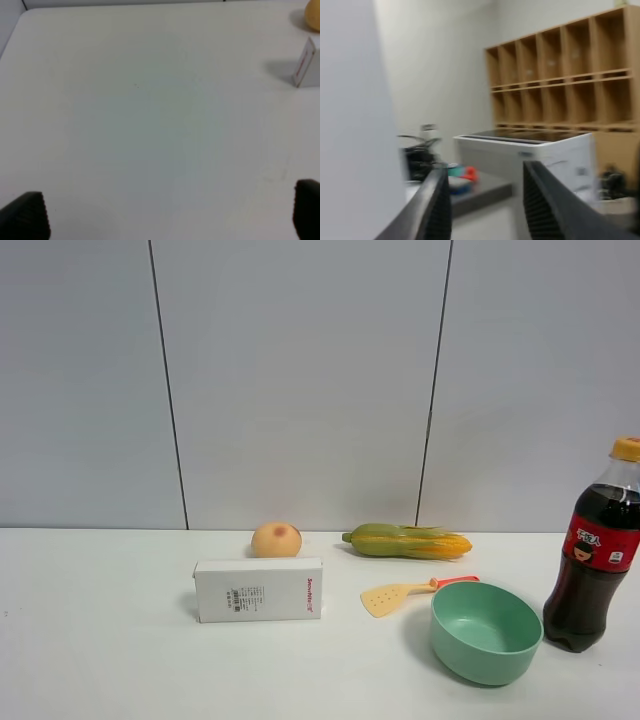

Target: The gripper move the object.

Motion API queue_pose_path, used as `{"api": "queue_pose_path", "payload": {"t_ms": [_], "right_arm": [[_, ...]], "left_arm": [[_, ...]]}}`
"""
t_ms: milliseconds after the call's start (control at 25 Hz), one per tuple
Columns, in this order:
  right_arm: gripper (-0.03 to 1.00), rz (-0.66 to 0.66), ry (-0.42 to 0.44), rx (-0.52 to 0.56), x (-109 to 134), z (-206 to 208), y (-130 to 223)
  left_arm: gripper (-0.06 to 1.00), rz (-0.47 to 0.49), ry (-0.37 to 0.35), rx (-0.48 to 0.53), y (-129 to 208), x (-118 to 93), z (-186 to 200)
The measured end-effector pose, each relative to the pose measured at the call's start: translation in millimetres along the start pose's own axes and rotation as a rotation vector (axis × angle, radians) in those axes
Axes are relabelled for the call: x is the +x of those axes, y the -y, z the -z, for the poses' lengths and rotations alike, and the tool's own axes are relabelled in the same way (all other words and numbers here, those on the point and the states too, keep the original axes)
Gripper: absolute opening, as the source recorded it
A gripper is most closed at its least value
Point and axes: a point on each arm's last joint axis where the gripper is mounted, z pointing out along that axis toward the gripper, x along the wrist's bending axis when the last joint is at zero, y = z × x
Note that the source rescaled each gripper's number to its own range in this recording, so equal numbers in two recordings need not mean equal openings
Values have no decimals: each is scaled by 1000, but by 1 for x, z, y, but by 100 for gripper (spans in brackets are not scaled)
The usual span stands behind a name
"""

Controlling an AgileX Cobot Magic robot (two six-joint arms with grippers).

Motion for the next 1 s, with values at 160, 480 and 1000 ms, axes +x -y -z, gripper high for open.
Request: {"api": "queue_pose_path", "payload": {"t_ms": [160, 480, 1000], "right_arm": [[0, -132, -209, 4, 22, -1, 15], [0, -212, -572, 105, 63, -2, 43], [0, -73, -822, 472, 86, 19, 103]], "left_arm": [[100, 0, 0, 0, 0, 0, 0], [100, 0, 0, 0, 0, 0, 0], [100, 0, 0, 0, 0, 0, 0]]}}
